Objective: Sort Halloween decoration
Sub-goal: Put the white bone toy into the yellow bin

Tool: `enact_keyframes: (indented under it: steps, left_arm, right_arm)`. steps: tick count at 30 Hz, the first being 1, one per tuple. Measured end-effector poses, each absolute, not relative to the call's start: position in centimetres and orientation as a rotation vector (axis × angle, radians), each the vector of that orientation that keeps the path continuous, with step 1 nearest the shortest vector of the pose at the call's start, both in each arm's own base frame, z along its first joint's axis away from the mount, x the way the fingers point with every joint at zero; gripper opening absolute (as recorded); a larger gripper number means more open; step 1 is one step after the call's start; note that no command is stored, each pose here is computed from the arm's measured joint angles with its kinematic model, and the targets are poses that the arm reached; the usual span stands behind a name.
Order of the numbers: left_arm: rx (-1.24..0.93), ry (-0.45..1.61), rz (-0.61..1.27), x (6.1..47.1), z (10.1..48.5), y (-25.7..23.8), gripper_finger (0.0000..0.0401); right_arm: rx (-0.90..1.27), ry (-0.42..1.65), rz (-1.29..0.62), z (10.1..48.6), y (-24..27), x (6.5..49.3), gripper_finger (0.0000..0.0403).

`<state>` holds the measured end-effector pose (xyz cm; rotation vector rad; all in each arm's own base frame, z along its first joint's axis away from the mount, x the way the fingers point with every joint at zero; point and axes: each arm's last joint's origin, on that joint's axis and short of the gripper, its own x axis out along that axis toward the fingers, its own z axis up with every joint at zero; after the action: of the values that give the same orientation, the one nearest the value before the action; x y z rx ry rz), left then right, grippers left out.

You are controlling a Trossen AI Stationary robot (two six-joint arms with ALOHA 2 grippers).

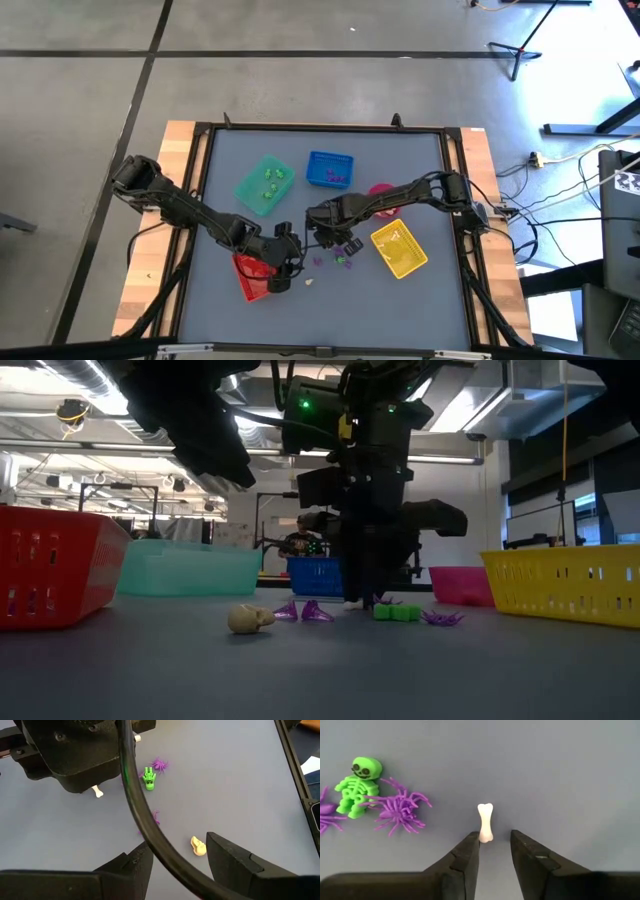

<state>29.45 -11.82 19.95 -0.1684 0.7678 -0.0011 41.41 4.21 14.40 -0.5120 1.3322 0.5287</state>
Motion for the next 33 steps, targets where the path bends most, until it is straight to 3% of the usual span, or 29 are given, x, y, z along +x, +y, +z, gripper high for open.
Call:
enact_keyframes:
  steps: [33]
  left_arm:
    - [-0.169, 0.767, 0.000, 29.46, 19.96, -11.80, 0.0164]
  right_arm:
    - [-0.402, 1.321, 0.485, 14.99, 4.36, 41.42, 0.0113]
